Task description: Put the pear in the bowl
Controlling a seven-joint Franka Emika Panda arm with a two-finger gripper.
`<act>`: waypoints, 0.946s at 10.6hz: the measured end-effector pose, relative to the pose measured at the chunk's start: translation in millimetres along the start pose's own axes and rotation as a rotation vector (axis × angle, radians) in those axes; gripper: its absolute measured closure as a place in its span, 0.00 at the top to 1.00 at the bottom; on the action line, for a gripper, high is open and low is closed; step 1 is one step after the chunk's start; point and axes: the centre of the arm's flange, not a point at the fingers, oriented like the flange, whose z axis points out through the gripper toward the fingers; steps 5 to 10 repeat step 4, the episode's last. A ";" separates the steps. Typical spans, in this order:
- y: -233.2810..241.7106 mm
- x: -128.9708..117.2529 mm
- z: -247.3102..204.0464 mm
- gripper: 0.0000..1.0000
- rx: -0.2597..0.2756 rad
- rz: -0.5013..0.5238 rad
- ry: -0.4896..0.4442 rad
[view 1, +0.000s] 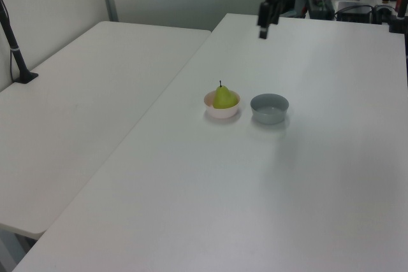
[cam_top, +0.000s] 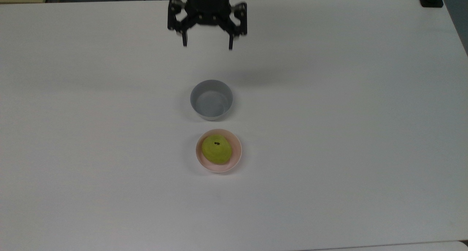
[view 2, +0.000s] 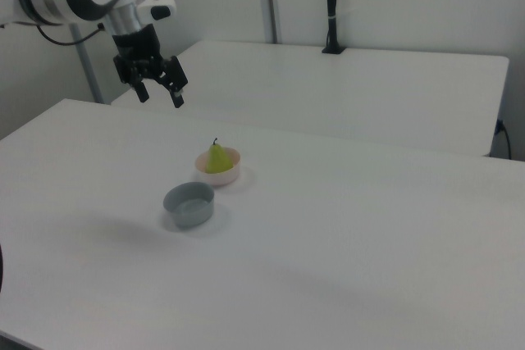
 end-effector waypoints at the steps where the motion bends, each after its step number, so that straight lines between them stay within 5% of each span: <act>1: 11.2 -14.4 -15.5 1.00 0.004 -0.032 -0.045; 4: 34.1 -44.9 -46.8 1.00 0.005 -0.034 -0.117; 10: 34.1 -44.9 -46.8 1.00 0.005 -0.034 -0.117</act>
